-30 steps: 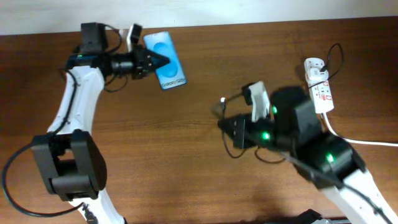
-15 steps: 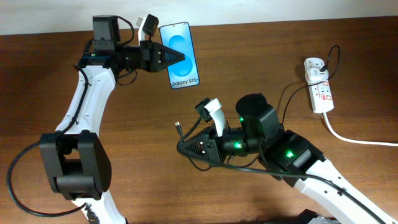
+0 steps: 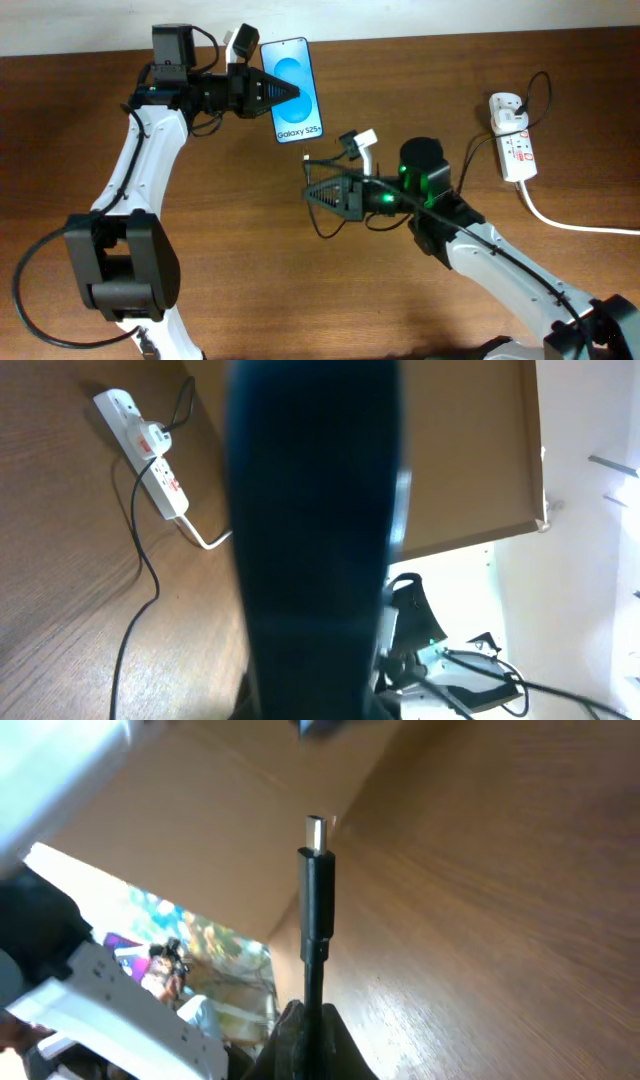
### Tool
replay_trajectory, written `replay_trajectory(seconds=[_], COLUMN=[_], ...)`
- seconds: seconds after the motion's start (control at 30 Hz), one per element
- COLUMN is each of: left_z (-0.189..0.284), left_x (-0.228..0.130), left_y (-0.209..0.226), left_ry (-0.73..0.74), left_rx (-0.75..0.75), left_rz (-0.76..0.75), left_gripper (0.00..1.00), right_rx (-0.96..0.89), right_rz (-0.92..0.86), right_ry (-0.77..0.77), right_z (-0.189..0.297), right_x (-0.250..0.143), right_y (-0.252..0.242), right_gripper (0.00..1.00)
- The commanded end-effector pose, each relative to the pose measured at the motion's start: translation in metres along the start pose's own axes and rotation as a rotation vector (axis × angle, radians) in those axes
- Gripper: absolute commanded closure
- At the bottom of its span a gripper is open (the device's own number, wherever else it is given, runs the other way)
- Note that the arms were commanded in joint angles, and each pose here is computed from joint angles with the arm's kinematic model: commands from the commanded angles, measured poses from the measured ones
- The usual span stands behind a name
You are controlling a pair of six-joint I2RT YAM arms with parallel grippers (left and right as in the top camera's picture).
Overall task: Plug charger to phone and switch on socket
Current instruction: 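Raise the cable end up to the phone's bottom port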
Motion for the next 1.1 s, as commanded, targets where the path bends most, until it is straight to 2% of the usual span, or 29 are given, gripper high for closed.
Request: replay_trajectory(seconds=[0.0,0.13,0.33,0.53,0.77,0.9,1.07], left_z=[-0.001,-0.001,-0.014,-0.014,-0.014,-0.014,-0.015], left_x=[-0.003,-0.003,-0.007,-0.008,-0.008,-0.008,-0.008], left_y=[-0.019,-0.019,-0.021,-0.020,-0.020,-0.020,-0.020], left_ry=[0.024,0.024,0.053,0.054,0.054,0.054,0.055], left_rx=[-0.031,-0.031,-0.039,-0.040,-0.040,-0.040,-0.040], left_rz=[-0.057,-0.060,-0.069,-0.105,-0.108,-0.108,-0.107], left_gripper=[1.00,1.00,1.00,1.00,1.00,1.00,1.00], right_rx=[0.072,0.078,0.079,0.131,0.128,0.037,0.038], right_rz=[-0.034,-0.220,-0.213,-0.082,0.033,0.149,0.143], right_ry=[-0.025,-0.011,-0.010,0.092,0.045,0.026,0.022], right_z=[0.007,0.003,0.001,0.002,0.003,0.012,0.016], right_x=[0.014,0.012,0.015,-0.006,0.016,0.016,0.019], right_y=[0.011,0.004,0.002,0.006,0.016,-0.006,-0.007], right_gripper=[0.96,0.96,0.96,0.96,0.96,0.96,0.96])
Point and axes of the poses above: each gripper's point midway between its finger pads, its own z axis back along the fingers, its own y axis along the line the jaws close on, x = y × z, the point moved 4 cm from there along z, back along the fingers, and after that the axes turned 10 degrees about z, right-handed, at the moved point
